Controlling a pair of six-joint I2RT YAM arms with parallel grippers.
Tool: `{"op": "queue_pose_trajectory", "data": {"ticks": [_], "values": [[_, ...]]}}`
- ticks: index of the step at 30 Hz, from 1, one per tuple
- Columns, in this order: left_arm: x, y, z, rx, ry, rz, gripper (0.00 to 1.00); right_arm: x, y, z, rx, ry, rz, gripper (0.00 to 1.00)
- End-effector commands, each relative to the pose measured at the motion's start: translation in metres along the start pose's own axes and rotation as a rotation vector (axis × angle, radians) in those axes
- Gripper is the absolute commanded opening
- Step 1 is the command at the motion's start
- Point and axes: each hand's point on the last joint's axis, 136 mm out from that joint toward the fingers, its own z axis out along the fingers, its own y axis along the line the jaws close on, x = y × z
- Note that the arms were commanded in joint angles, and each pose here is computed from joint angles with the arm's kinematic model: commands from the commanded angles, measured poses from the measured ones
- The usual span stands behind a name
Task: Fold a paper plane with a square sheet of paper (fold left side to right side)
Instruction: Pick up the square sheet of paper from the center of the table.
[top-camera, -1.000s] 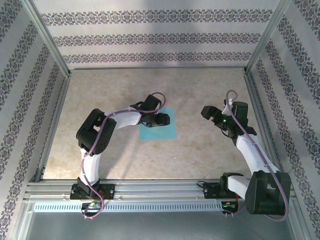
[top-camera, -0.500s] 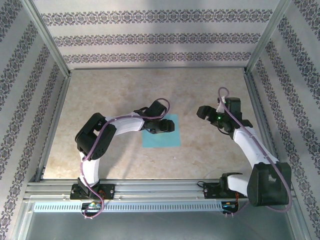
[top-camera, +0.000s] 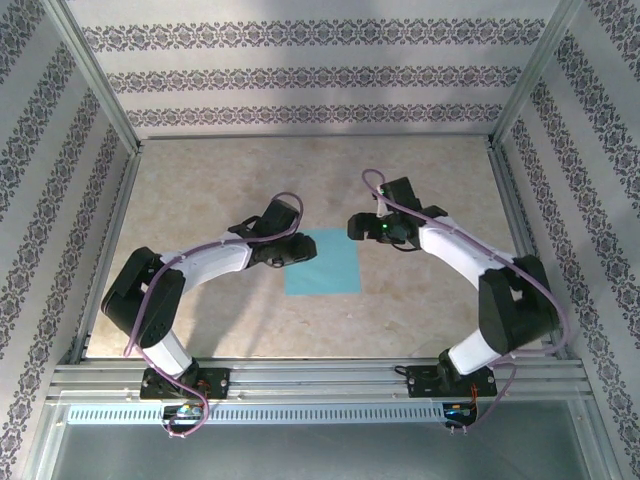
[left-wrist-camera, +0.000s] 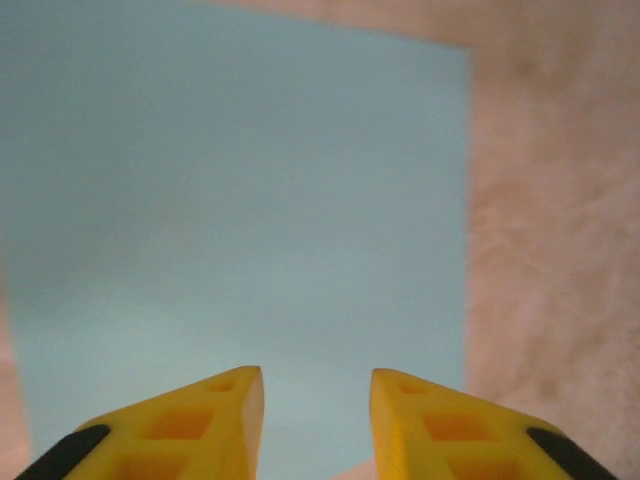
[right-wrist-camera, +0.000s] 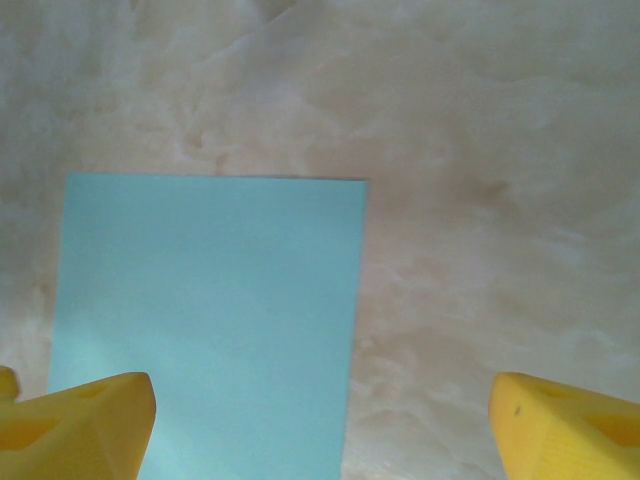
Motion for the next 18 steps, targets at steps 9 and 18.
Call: {"op": "queue_pose_trajectory", "data": {"ticks": [9,18], "values": [[0.013,0.023,0.019,-0.015,0.049,-0.067,0.19,0.0,0.022,0.056,0.098,0.115,-0.165,0.87],[0.026,0.043,0.028,-0.081,0.089,-0.068,0.16,0.005,0.02,0.088,0.153,0.161,-0.195,0.92]]}}
